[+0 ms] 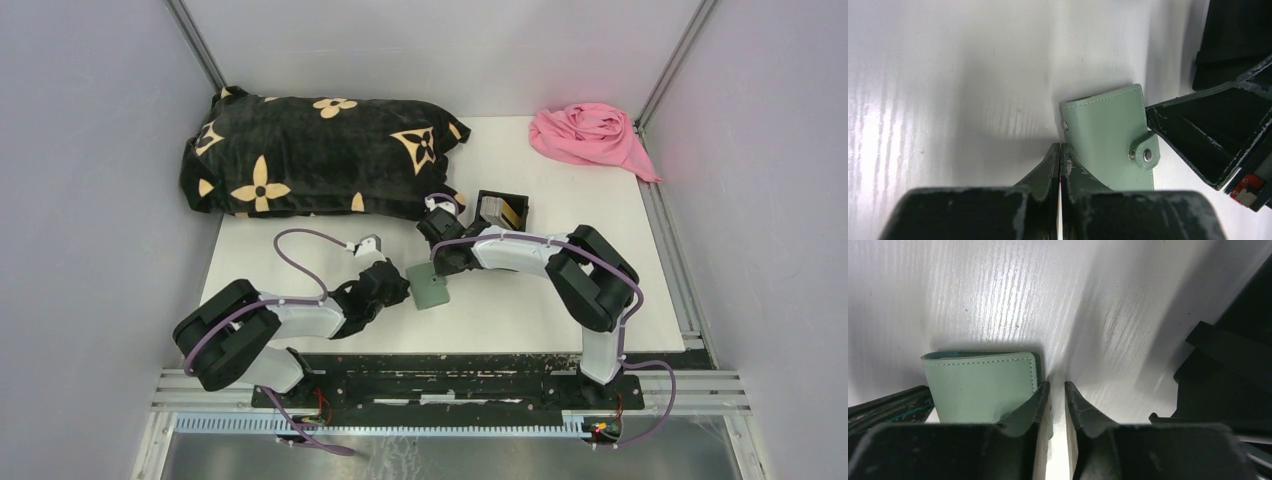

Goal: Put the credit cards into the card holder
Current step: Adjust the card holder at the center of the board, then pick up the credit card from the storage box.

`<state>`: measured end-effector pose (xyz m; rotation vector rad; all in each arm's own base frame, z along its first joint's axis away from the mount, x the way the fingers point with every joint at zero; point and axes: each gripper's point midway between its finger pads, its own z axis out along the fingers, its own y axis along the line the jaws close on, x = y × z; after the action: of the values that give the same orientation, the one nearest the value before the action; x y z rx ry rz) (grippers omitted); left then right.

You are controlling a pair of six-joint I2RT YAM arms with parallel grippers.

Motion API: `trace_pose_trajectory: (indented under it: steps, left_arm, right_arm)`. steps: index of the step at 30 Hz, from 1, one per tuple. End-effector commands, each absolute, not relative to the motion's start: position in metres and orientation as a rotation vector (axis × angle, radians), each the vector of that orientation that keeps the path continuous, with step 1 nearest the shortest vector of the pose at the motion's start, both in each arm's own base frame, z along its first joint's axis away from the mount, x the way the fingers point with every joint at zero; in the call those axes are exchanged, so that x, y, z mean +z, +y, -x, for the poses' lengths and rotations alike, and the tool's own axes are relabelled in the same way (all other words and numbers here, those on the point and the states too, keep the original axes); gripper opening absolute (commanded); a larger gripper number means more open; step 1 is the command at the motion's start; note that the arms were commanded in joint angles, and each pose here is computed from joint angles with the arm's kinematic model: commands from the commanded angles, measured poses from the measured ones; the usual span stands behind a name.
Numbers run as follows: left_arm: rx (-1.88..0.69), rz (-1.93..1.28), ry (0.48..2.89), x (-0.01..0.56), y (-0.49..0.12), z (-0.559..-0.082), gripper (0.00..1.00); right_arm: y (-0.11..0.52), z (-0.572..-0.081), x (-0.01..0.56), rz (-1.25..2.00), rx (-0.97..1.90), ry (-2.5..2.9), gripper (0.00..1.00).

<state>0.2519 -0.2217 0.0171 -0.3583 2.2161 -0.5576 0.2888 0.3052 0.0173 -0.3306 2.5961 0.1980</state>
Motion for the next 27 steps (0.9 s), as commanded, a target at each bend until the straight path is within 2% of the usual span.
trace_pose_trajectory:
  steps: [1, 7, 18, 27]
  left_arm:
    - [-0.453, 0.392, 2.241, 0.010, -0.201, -0.243, 0.03]
    - [-0.423, 0.424, 2.175, 0.029, -0.189, -0.249, 0.03]
    - [-0.560, 0.405, 2.054, 0.085, -0.201, -0.257, 0.03]
    - [-0.636, 0.335, 2.057, 0.095, -0.225, -0.265, 0.03]
  right_arm:
    - [0.312, -0.306, 0.051, 0.341, 0.192, 2.496, 0.26]
    - [0.303, -0.312, 0.077, 0.355, 0.157, 2.430, 0.44]
    - [0.276, -0.324, 0.134, 0.304, 0.050, 2.313, 0.55]
    - [0.225, -0.354, 0.151, 0.103, 0.011, 2.286, 0.60]
